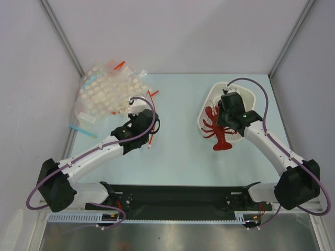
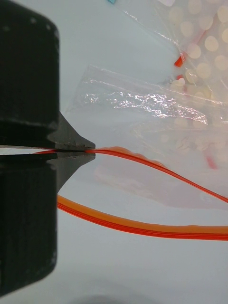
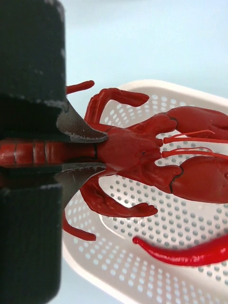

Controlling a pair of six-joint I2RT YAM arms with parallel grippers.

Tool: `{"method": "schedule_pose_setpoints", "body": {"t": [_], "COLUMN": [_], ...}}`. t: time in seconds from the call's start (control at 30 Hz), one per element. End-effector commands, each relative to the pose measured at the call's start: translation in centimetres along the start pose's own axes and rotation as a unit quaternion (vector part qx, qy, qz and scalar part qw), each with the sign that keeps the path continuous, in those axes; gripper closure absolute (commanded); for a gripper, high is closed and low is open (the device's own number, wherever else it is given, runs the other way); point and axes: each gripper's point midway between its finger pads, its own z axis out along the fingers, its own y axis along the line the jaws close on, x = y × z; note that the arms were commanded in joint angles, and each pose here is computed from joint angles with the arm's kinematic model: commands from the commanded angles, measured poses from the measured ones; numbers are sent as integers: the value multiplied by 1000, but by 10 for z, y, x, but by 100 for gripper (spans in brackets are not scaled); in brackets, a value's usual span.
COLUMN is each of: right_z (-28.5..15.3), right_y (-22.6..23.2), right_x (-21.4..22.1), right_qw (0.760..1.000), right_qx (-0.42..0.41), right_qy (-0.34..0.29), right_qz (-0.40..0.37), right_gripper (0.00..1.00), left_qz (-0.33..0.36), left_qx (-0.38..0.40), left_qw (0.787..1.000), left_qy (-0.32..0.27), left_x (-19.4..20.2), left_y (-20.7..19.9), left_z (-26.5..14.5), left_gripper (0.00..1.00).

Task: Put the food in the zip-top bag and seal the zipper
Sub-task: Adjust the fake lobster in the bin.

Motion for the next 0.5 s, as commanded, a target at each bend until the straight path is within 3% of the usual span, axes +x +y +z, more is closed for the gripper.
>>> {"method": "schedule_pose_setpoints", "body": {"t": [0.0,0.23,0.47], "right_z": [-12,-49,-36], "right_y": [17,29,23], "right_x": [-20,-46,-39], "right_qw": [996,977,968], "right_qx": [-57,-139,-130], "right_qy": [-59,-150,-154], "right_qz": [23,54,151], "right_gripper": [98,99,100], "left_qz": [-13,-15,-15], "left_qx": [16,28,29], "left_qw": [1000,999,999], "left_qy": [-12,-8,-10], "left_x": [-13,-11,-12], "left_y": [-6,-11,-11], "left_z": [-4,-4,-4], "left_gripper": [100,100,100]}}
